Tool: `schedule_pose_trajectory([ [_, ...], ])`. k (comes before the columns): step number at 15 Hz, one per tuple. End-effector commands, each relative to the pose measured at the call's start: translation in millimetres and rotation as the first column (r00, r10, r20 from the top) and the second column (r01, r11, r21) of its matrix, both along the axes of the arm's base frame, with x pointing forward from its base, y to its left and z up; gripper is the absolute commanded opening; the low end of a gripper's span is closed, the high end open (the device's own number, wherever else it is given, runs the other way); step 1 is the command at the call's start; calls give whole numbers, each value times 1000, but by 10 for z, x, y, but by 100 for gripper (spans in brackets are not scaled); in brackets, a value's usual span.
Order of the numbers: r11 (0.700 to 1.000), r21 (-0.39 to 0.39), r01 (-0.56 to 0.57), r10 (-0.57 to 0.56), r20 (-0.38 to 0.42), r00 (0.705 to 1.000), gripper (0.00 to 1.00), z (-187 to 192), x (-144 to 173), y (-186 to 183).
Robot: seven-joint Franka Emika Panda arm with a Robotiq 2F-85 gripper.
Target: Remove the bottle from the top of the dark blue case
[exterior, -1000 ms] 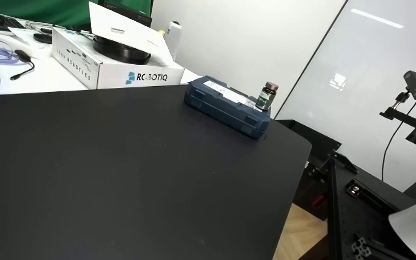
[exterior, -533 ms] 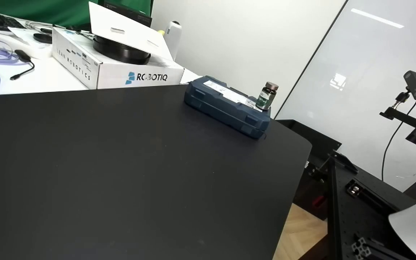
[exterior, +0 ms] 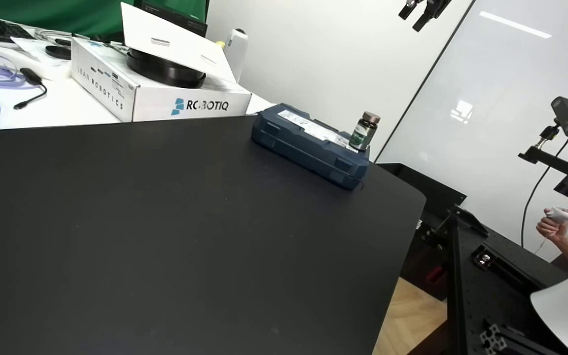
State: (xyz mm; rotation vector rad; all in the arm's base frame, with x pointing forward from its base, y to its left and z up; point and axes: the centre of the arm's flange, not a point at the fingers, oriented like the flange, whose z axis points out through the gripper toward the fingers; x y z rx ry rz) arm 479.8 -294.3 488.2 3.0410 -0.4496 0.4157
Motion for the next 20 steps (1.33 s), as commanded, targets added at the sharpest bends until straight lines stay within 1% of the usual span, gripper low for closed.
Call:
schedule_pose_trajectory([
  [1,998,31,47,-45,-53,998,100,-207,266,-471],
  [5,995,62,79,-73,-81,994,100,-644,305,-723],
  [7,994,84,75,-70,-60,996,100,-826,295,-812],
  [9,989,103,110,-105,-49,993,100,-1016,284,-901],
  [11,976,110,189,-186,-36,982,100,-1191,252,-981],
  [13,952,124,279,-278,-24,960,100,-1349,244,-1062],
  [15,919,107,380,-378,-39,925,100,-1519,252,-1113],
  [17,876,97,473,-469,-61,881,100,-1676,285,-1114],
  [20,800,95,592,-588,-69,806,100,-1881,370,-1044],
])
